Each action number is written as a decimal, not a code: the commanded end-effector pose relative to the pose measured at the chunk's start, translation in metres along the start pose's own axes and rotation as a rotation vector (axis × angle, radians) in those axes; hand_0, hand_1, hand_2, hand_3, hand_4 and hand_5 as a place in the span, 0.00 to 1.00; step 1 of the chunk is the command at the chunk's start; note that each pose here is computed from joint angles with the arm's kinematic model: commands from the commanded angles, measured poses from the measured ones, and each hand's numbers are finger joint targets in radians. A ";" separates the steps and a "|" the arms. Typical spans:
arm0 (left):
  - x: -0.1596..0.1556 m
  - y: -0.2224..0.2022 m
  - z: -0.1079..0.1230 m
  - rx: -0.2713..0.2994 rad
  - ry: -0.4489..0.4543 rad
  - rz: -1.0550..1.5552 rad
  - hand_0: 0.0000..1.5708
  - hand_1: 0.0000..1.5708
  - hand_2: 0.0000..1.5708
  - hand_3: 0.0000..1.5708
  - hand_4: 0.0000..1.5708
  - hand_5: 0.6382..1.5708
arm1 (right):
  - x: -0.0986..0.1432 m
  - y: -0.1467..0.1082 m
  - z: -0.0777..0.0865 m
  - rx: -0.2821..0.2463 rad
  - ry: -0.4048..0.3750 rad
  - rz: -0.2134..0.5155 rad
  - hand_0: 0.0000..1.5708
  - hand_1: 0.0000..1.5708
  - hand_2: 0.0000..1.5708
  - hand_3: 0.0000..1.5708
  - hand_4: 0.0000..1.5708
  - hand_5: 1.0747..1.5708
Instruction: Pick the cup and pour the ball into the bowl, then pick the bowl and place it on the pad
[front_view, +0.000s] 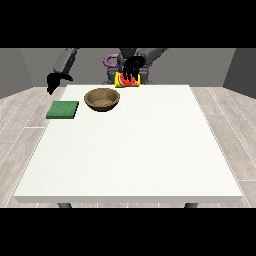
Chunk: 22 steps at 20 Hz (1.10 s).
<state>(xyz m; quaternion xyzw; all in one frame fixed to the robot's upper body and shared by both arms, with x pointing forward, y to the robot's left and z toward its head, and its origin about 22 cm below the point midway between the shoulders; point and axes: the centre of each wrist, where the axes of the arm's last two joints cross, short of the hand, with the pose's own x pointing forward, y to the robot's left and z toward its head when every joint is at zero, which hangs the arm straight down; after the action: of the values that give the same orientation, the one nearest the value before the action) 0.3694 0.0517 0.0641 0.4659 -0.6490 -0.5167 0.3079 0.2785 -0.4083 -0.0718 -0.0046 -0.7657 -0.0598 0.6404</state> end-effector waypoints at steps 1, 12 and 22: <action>0.005 -0.001 0.003 -0.018 -0.056 -0.137 0.18 0.18 1.00 0.98 0.44 0.95 | -0.005 -0.003 0.009 0.002 0.024 0.007 0.00 0.00 0.17 0.21 0.25 0.93; 0.024 0.023 0.004 -0.058 -0.148 -0.252 0.00 0.00 1.00 1.00 0.39 0.96 | -0.008 -0.006 0.016 0.013 0.015 -0.002 0.00 0.00 0.12 0.19 0.27 0.92; 0.043 0.049 -0.009 -0.083 -0.279 -0.457 0.94 0.94 1.00 1.00 0.72 0.97 | -0.008 -0.010 0.020 0.020 -0.008 0.001 0.00 0.00 0.17 0.25 0.27 0.91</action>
<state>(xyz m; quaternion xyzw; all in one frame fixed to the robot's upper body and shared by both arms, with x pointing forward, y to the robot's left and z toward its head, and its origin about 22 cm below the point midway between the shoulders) 0.3446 0.0074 0.0952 0.5099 -0.5474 -0.6524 0.1215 0.2700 -0.4110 -0.0778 -0.0065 -0.7609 -0.0514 0.6468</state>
